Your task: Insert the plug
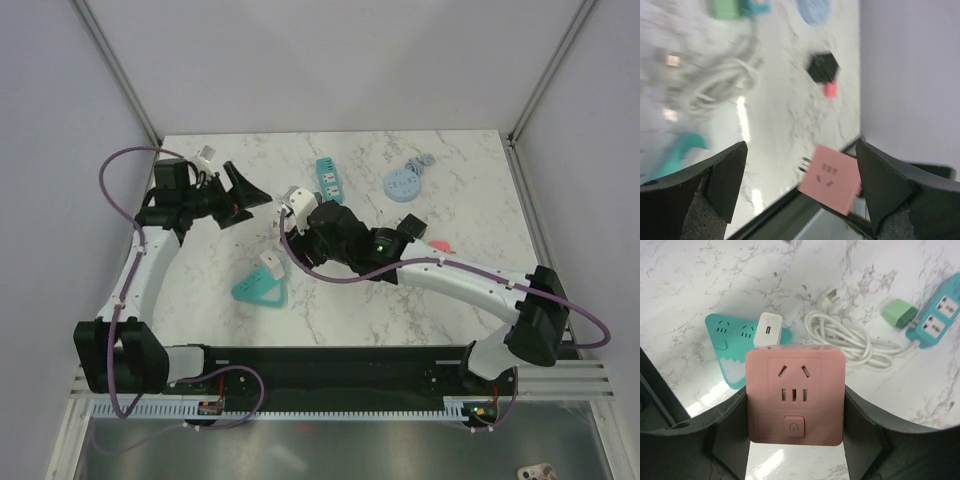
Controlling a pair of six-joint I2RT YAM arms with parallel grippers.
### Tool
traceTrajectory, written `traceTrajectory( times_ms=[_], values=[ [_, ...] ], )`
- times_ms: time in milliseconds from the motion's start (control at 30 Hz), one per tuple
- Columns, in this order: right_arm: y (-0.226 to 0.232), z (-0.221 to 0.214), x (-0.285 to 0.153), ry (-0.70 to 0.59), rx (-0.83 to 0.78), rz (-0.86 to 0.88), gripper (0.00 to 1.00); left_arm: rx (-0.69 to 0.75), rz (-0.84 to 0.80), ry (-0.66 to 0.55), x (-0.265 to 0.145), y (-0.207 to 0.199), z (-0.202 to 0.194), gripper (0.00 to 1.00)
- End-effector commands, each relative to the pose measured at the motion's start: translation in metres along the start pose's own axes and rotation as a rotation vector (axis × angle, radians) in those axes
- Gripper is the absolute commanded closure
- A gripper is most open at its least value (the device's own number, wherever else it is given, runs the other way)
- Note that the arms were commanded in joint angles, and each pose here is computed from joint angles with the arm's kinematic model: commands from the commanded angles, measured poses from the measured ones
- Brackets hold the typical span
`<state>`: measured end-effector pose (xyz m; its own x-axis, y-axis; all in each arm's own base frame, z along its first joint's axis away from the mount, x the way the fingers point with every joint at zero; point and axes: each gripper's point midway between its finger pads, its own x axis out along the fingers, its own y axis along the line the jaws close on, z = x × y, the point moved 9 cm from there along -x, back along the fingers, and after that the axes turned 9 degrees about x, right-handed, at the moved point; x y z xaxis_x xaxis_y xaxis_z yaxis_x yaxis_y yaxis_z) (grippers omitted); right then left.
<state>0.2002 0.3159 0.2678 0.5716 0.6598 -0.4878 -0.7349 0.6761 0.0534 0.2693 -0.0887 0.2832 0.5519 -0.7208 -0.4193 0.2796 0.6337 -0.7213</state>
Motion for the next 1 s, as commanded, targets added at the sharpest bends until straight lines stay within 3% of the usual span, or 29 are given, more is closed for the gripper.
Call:
traceTrajectory(
  times_ms=[0,67,100,200,233,300,467,633,967],
  values=[
    [0.013,0.032,-0.004,-0.01,0.202,-0.024,1.0,-0.043,0.403,-0.257,-0.033,0.033,0.024,0.04],
    [0.018,0.028,0.006,0.033,0.257,-0.038,1.0,-0.033,0.531,-0.321,-0.043,0.044,0.017,0.07],
    [0.02,0.029,0.006,0.036,0.263,-0.057,1.0,-0.038,0.614,-0.36,-0.048,0.052,0.016,0.18],
    [0.023,0.027,0.008,0.048,0.292,-0.047,1.0,-0.028,0.695,-0.366,-0.051,0.065,0.002,0.32],
    [0.026,0.028,0.01,0.056,0.3,-0.03,1.0,-0.031,0.719,-0.34,-0.049,0.073,-0.006,0.6],
    [0.033,0.031,0.015,0.088,0.297,-0.017,1.0,-0.053,0.756,-0.301,-0.045,0.085,-0.016,0.98],
    [0.046,0.033,0.025,0.165,0.272,-0.046,1.0,-0.157,0.794,-0.15,-0.028,0.119,-0.058,0.98],
    [0.05,0.039,0.021,0.149,0.281,-0.029,1.0,-0.167,0.818,-0.04,-0.014,0.139,-0.07,0.98],
    [0.052,0.046,0.017,0.136,0.251,-0.016,1.0,-0.25,0.797,0.169,0.021,0.141,-0.128,0.98]
  ],
)
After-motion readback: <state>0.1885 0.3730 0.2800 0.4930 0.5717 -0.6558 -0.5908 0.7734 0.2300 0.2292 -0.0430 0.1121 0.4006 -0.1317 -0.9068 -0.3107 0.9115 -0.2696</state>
